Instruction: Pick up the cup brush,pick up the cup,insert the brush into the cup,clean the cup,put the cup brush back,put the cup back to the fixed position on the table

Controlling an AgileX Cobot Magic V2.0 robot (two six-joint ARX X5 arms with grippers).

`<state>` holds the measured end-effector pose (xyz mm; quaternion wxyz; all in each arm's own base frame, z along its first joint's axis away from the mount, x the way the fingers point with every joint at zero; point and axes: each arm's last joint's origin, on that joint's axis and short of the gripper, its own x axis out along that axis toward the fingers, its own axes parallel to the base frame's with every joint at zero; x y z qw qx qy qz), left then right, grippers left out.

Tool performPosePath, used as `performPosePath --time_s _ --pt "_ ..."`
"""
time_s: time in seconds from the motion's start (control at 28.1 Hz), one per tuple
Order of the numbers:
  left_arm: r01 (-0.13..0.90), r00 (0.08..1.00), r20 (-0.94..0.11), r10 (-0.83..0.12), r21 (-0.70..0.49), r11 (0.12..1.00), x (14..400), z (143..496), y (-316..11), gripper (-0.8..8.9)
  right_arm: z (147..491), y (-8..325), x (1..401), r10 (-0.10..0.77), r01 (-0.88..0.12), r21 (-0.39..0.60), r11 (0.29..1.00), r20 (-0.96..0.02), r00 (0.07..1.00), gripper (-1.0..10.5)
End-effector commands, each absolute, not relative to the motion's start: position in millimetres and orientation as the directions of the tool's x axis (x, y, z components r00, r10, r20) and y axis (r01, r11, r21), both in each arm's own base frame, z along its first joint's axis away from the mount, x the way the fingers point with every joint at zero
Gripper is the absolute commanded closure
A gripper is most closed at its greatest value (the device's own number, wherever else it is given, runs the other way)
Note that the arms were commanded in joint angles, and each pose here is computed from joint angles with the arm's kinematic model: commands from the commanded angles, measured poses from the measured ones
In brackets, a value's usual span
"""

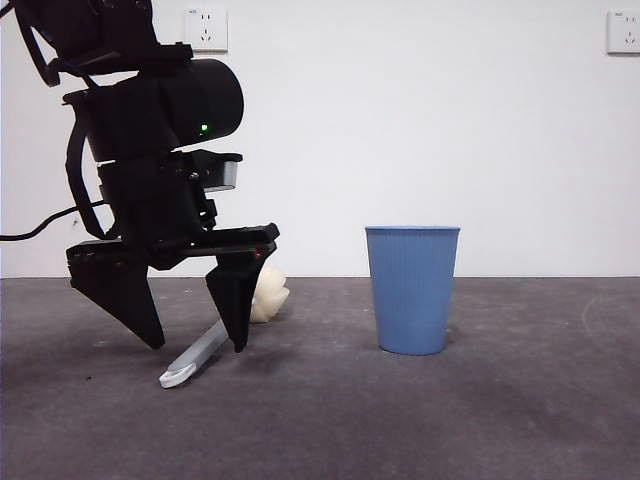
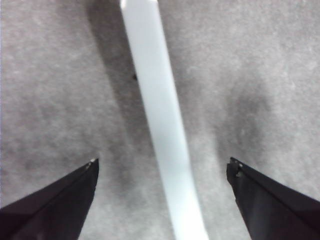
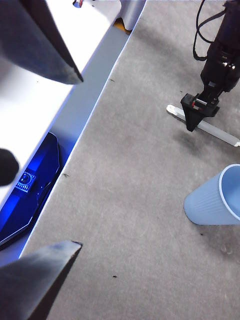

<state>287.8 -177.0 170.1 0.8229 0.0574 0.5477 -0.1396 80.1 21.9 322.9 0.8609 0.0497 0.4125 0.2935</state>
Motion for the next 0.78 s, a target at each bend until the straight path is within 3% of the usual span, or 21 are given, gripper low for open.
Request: performPosePath --time_s 0.04,0.11,0.28,0.61,0.68,0.78 --pt "0.288 0.365 -0.919 -0.147 -0.039 0.957 286.3 167.3 -180.6 3.83 324.0 22.2 80.3 0.549 -0.467 0.327 0.822 -0.676 0.492 3.5" --pt "0.288 0.364 -0.92 -0.143 -0.034 0.957 285.7 167.2 -180.9 4.42 324.0 22.2 80.3 0.549 -0.467 0.328 0.821 -0.676 0.492 3.5" --pt "0.272 0.346 -0.929 -0.134 -0.038 0.962 283.4 166.3 -181.1 4.76 324.0 22.2 80.3 0.55 -0.465 0.33 0.821 -0.675 0.492 3.5" --pt "0.265 0.336 -0.931 -0.141 -0.05 0.963 276.6 165.9 -190.2 4.83 324.0 22.2 80.3 0.55 -0.465 0.331 0.821 -0.676 0.491 3.5" --pt "0.264 0.328 -0.934 -0.139 -0.05 0.963 275.8 165.6 -189.9 6.04 324.0 22.2 80.3 0.55 -0.465 0.331 0.821 -0.675 0.491 3.5" --pt "0.263 0.317 -0.939 -0.132 -0.047 0.964 273.9 164.1 -190.0 6.03 324.0 22.2 80.2 0.55 -0.459 0.336 0.822 -0.675 0.491 3.5"
